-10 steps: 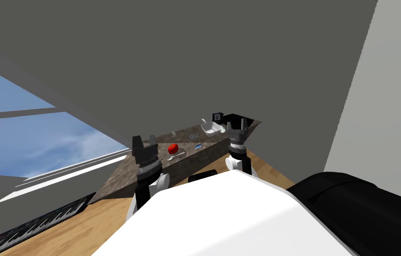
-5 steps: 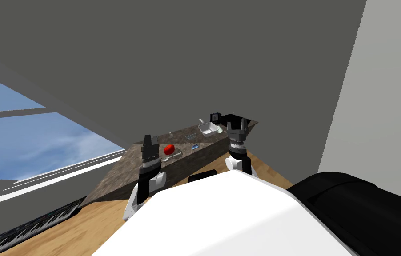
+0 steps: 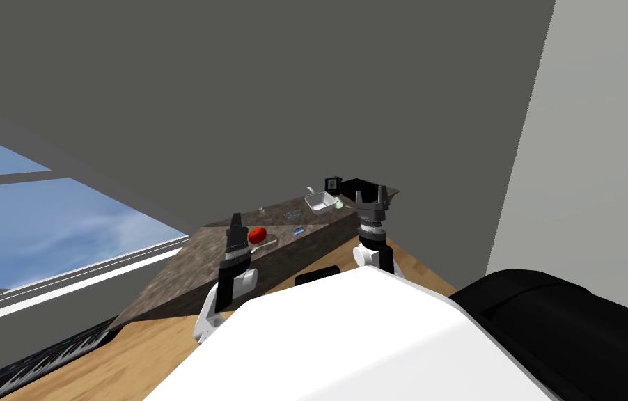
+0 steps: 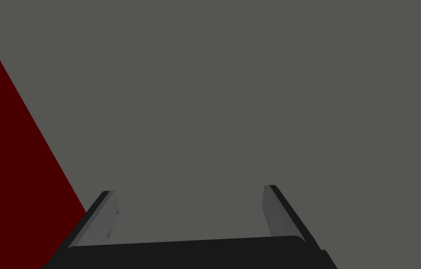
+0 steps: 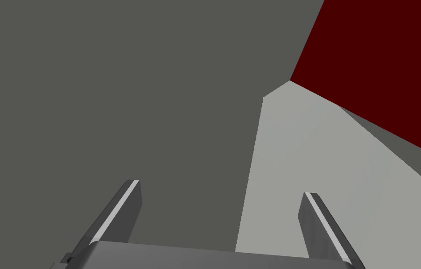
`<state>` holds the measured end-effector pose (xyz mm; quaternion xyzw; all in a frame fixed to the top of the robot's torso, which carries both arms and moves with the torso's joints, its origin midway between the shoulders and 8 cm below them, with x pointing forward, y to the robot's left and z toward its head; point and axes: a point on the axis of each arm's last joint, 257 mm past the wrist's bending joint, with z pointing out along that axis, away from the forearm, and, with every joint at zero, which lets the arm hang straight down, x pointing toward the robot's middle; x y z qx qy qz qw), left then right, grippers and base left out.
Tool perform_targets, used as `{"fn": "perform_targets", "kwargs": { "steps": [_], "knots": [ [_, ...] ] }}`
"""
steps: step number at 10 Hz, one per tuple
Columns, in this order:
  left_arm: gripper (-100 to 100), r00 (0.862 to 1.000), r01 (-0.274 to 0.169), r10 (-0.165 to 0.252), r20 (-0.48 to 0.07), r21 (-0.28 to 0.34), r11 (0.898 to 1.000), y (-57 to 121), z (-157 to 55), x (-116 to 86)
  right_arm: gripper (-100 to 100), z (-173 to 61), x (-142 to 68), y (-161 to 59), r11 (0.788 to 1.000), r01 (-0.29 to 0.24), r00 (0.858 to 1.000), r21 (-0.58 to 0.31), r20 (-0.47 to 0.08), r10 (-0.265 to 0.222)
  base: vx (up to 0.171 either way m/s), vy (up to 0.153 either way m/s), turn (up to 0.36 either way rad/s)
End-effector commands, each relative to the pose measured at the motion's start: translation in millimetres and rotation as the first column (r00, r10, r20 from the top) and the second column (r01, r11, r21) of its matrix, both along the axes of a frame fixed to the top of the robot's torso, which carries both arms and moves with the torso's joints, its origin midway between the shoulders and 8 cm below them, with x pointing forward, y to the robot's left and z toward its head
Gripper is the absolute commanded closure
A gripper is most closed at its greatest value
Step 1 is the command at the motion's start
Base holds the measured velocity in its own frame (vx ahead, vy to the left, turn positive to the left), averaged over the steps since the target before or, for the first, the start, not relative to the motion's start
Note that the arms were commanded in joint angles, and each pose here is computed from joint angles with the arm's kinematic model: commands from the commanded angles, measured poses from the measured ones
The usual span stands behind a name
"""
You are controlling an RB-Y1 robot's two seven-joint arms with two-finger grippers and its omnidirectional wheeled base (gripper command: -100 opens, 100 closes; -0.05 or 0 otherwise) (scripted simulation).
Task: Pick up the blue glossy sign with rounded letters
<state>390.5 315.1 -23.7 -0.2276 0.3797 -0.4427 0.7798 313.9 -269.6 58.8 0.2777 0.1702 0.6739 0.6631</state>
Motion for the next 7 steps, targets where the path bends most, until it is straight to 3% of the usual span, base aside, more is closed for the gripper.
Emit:
{"fn": "perform_targets", "kwargs": {
  "steps": [1, 5, 7],
  "knots": [
    [-100, 1.0, -0.019, 0.019, -0.02, 0.008, 1.0, 7.9, -7.6, 7.6, 0, 0.0, 0.0, 0.0, 1.0, 0.0, 1.0, 0.0, 0.0, 0.0, -0.005, -0.058, -0.006],
    [-100, 0.985, -0.118, 0.122, -0.118, 0.043, 0.992, 48.0, -44.4, 32.2, 0, 0.0, 0.0, 0.0, 1.0, 0.0, 1.0, 0.0, 0.0, 0.0, 0.001, -0.087, -0.036],
    [-100, 0.98, -0.139, 0.144, -0.139, 0.049, 0.989, 57.3, -52.7, 36.8, 0, 0.0, 0.0, 0.0, 1.0, 0.0, 1.0, 0.0, 0.0, 0.0, 0.003, -0.059, -0.021]
  ]
}}
